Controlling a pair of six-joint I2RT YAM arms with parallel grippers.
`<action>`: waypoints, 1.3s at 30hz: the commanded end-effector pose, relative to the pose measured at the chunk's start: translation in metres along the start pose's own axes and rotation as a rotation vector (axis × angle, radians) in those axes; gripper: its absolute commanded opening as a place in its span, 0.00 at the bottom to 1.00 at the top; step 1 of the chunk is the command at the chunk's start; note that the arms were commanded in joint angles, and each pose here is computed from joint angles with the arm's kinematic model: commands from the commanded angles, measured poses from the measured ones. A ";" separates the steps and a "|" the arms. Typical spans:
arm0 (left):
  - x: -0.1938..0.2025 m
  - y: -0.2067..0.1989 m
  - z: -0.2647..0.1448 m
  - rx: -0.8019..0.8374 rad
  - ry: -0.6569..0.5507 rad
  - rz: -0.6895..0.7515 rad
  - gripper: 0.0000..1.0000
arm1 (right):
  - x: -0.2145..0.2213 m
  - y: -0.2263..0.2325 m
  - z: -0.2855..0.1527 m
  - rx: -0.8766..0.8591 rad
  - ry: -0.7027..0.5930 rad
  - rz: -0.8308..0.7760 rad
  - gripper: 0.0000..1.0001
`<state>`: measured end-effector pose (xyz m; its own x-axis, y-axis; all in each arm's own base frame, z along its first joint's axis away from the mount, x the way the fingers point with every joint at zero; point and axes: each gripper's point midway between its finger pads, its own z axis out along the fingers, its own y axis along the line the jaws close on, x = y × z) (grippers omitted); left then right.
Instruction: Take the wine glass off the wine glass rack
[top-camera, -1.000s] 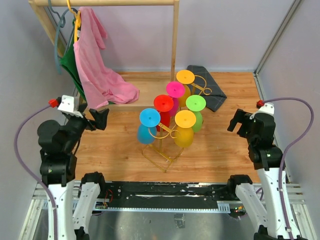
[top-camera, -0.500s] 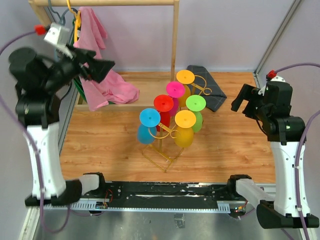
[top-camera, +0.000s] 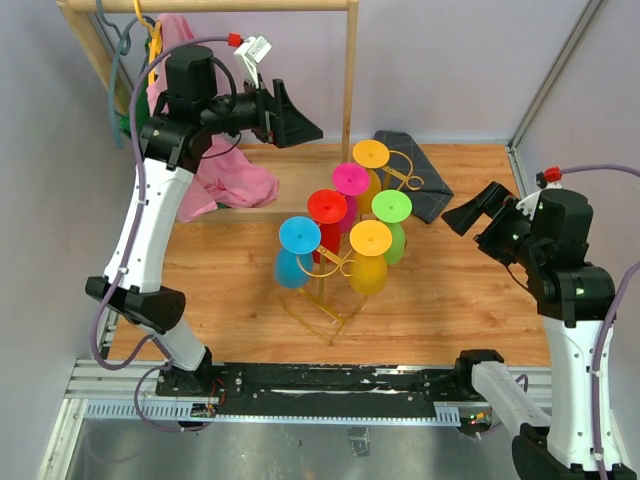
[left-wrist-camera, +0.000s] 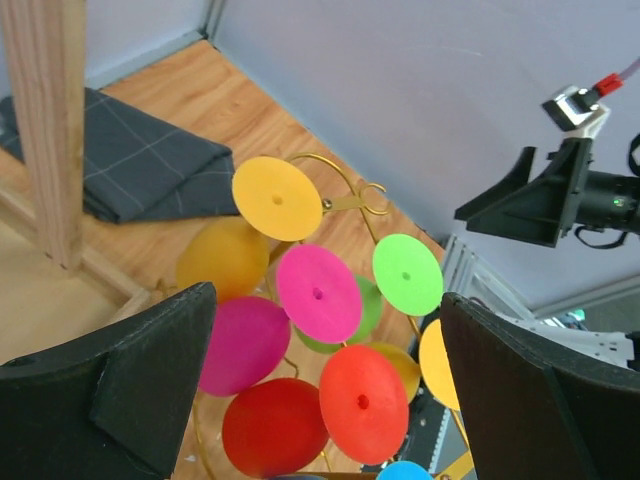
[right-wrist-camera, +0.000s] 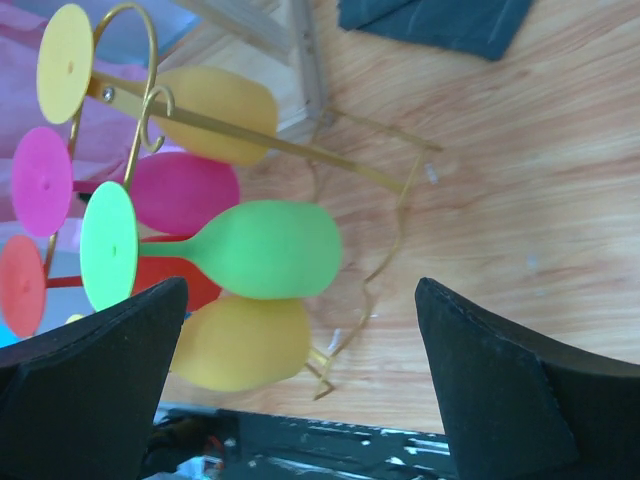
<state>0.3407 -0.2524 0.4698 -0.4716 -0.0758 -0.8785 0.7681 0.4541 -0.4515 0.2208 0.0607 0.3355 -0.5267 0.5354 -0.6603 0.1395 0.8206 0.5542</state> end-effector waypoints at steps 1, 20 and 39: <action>0.007 -0.006 0.013 0.089 0.045 -0.060 0.98 | 0.008 0.038 0.008 -0.216 0.016 0.176 0.99; 0.041 0.034 0.084 0.165 0.171 -0.249 0.93 | 0.001 0.052 0.010 -0.375 -0.088 0.336 0.98; 0.066 0.041 0.107 0.169 0.221 -0.341 0.75 | 0.008 0.039 0.004 -0.328 -0.111 0.327 0.99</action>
<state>0.3889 -0.3306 0.3807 -0.7589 -0.0038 -0.6512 0.6203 0.3004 -0.7246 0.2288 0.0976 0.3511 -0.4077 0.7917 -0.4550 0.0046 0.5000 0.8660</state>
